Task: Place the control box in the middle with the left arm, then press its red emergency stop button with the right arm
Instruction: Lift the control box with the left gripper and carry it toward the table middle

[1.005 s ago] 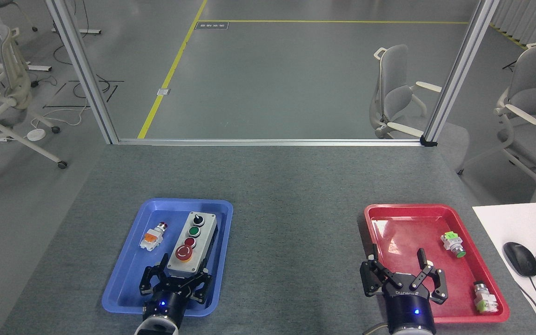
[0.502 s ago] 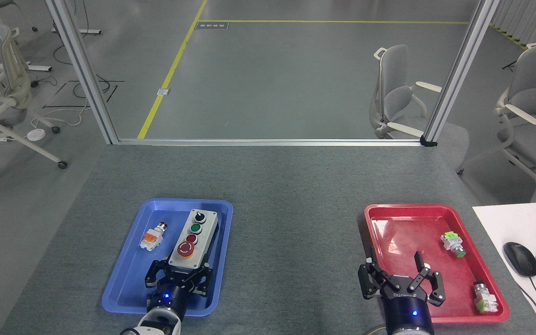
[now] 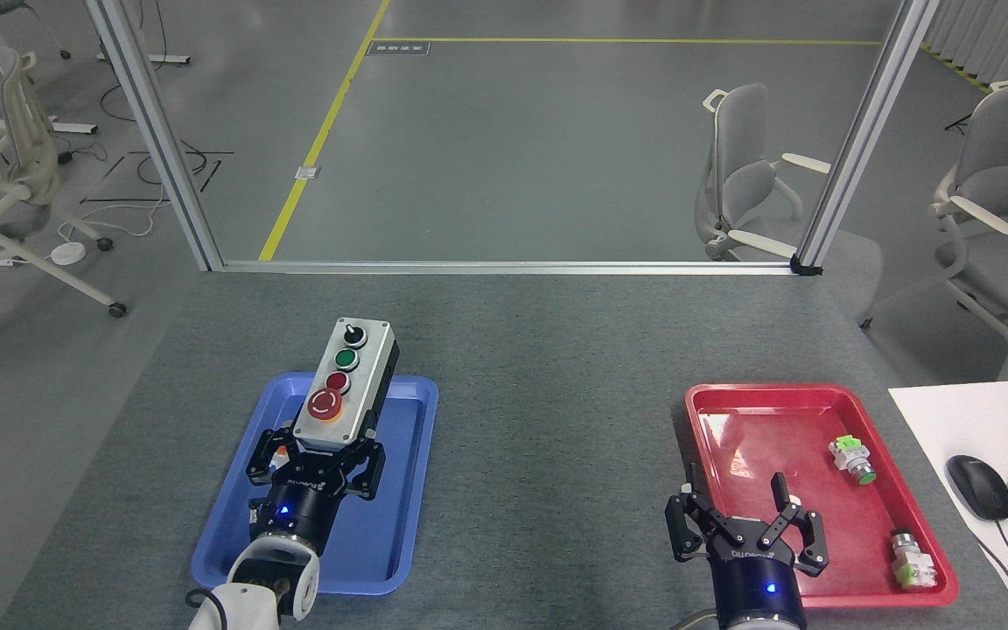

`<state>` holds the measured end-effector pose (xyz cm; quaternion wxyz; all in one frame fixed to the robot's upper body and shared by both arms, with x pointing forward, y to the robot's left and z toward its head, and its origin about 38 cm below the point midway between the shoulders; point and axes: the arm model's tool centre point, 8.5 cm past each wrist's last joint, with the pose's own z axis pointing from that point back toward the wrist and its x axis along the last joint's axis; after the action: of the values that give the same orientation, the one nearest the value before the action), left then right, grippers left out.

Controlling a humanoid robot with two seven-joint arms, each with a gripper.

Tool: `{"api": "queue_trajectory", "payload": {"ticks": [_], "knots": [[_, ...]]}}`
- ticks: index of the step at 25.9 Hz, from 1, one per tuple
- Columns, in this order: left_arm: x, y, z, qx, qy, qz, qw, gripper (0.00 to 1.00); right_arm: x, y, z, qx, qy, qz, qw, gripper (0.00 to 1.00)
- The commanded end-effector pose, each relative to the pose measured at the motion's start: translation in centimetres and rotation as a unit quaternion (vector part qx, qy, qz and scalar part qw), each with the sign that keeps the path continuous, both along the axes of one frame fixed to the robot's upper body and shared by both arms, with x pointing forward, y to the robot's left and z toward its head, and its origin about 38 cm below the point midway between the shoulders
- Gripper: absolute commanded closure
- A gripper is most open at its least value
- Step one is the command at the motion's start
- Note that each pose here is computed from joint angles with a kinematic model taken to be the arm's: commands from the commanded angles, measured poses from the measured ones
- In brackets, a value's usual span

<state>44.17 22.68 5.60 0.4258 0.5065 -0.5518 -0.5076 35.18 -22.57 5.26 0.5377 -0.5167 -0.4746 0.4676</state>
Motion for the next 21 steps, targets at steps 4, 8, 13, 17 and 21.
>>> {"api": "queue_trajectory", "payload": {"ticks": [4,8,13,17,21], "knots": [[-2.1,-8.5,1.0,-0.023,-0.007,-0.075,0.997,1.0,0.0,0.0,0.0,0.001,0.0,0.001,1.0,0.02],[-3.3,-14.9,0.4,-0.029,0.006,-0.105,0.994,1.0,0.0,0.1,-0.1,0.001,0.002,0.001,1.0,0.02],[-3.0,-19.7,-2.9,0.023,0.063,-0.138,0.988,1.0,0.1,0.0,0.0,0.0,0.0,0.001,1.0,0.02],[-2.8,-21.0,-5.4,0.1,0.085,-0.152,0.98,1.0,0.1,0.1,0.0,0.001,0.0,0.001,1.0,0.02],[-3.1,-22.2,-5.5,0.123,0.088,-0.17,0.974,1.0,0.1,0.0,0.0,0.0,0.0,0.001,1.0,0.02]]}}
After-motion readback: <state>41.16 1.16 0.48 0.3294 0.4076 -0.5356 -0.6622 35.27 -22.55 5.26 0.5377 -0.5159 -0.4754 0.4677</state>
